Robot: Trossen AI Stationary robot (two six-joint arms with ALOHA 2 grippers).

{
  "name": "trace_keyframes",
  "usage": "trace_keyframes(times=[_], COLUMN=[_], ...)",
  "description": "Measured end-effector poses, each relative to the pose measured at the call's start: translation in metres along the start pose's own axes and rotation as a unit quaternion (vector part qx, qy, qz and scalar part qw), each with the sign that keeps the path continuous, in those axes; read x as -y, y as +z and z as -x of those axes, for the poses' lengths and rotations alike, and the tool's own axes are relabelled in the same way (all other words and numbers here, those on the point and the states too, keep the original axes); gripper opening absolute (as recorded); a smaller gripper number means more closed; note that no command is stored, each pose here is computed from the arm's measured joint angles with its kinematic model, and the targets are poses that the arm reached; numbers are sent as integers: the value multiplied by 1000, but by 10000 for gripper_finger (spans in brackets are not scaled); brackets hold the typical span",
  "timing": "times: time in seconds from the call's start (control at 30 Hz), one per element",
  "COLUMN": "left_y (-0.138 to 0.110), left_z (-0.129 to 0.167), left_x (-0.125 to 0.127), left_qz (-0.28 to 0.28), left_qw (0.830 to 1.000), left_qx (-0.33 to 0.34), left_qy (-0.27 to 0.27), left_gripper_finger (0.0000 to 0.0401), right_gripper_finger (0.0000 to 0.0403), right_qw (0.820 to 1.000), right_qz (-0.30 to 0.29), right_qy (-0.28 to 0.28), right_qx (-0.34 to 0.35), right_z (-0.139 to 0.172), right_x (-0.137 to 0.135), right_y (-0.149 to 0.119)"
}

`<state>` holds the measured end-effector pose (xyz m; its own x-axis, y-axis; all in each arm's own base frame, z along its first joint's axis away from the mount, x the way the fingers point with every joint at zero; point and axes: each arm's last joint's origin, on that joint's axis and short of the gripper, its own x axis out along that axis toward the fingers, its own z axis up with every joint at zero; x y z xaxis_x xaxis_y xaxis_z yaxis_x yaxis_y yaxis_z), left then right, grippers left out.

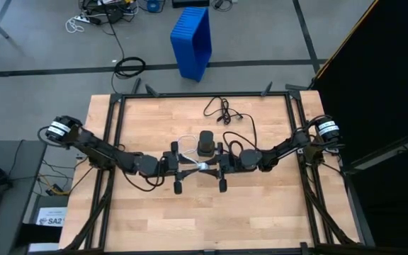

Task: Insert USB
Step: Insert the charger adapter into the black outlet extension

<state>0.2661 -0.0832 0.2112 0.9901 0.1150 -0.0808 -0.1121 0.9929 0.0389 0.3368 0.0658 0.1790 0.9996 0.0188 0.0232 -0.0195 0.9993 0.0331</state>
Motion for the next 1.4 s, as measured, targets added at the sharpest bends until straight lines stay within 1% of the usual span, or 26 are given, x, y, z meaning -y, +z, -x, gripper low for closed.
trace_keyframes(times=[0.1,0.17,0.23,0.3,0.43,0.5,0.57,0.63,0.77,0.9,0.97,1.03,1.13,1.23,1.4], left_y=[-3,-5,0,1,2,2,3,3,7,11,9,7,4,4,7], left_z=[8,12,16,18,20,21,23,26,32,31,31,29,26,24,20], left_x=[2,2,3,5,8,11,15,20,30,31,30,30,30,30,27], left_qz=[-21,-31,-21,-19,-22,-37,-71,-111,-174,-170,-177,-185,-187,-196,-220], left_qw=[999,998,998,998,998,998,996,993,984,985,984,983,982,980,975], left_qx=[-38,-57,-54,-54,-50,-48,-47,-43,-21,-4,-9,-12,-17,-9,3], left_qy=[11,20,31,29,22,15,5,-8,-30,-19,-12,-8,-6,-2,-10], left_gripper_finger=[103,103,103,103,103,103,103,103,103,104,104,107,119,144,200], right_gripper_finger=[65,65,65,65,65,65,65,65,65,65,65,65,65,65,65], right_qw=[1000,1000,1000,1000,1000,1000,999,997,989,976,973,973,970,966,967], right_qz=[-5,-6,-5,-6,-7,-16,-35,-67,-129,-194,-208,-209,-221,-225,-198], right_qy=[-5,-7,-6,-4,-4,-3,15,28,24,40,36,36,41,67,86], right_qx=[19,16,12,15,11,6,-11,-30,-62,-93,-95,-94,-97,-107,-137], right_z=[0,0,0,0,0,0,-1,-2,-3,-3,-3,-3,-5,-11,-20], right_x=[0,1,1,0,1,2,5,12,29,39,41,42,40,37,27], right_y=[6,5,4,5,3,2,-1,-4,-10,-14,-15,-15,-13,-8,-2])
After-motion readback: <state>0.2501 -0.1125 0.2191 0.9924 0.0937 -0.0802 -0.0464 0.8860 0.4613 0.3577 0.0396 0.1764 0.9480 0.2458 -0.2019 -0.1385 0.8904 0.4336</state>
